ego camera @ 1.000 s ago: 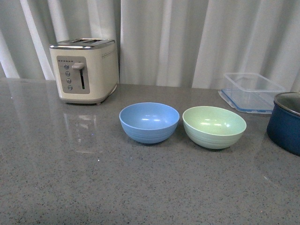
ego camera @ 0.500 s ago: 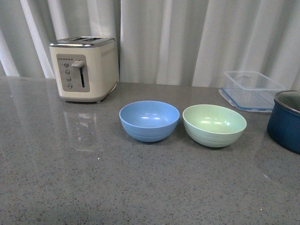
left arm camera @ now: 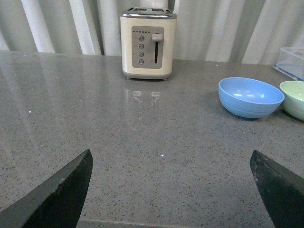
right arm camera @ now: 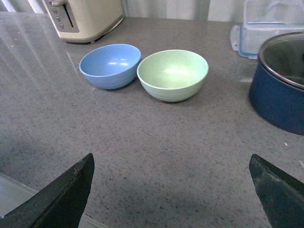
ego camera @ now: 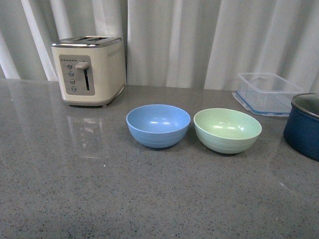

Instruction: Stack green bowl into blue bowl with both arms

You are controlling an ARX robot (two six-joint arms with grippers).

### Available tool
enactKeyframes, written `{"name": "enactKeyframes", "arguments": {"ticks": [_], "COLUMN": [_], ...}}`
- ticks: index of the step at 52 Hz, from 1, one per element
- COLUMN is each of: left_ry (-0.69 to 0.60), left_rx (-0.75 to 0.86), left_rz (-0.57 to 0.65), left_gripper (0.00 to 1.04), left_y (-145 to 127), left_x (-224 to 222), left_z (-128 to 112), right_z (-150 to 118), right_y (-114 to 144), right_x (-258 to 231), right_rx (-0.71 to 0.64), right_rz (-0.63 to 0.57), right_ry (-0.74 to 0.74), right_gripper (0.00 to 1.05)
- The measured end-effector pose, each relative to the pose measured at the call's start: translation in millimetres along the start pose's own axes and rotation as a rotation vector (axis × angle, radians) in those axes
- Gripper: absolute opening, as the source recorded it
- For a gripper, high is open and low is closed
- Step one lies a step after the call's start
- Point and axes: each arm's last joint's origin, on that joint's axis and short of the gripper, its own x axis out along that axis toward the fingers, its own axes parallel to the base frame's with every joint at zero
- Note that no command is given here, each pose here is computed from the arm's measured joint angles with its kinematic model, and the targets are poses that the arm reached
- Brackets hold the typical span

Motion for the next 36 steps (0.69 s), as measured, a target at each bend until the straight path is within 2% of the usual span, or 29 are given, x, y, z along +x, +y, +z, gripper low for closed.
{"name": "enactKeyframes", "arguments": {"ticks": [9, 16, 25, 36], "left_ry": [0.000, 0.000, 0.000, 0.000], "left_rx": [0.000, 0.000, 0.000, 0.000], "left_rz": [0.000, 0.000, 0.000, 0.000], "left_gripper": [0.98, 0.98, 0.98, 0.98], "left_y": [0, 0, 0, 0], "left_x": [0, 0, 0, 0], "left_z": [0, 0, 0, 0], "right_z": [40, 64, 75, 79], "right_y": [13, 10, -1, -9], "right_x": [40, 82, 146, 191], "right_rx": [0.039, 0.126, 0.271, 0.334], "right_rz": [0.015, -0.031, -0.117, -0.210], "right_ry": [0.087, 0.164, 0.281, 0.319], "right_gripper": [0.95, 0.95, 0.95, 0.95]}}
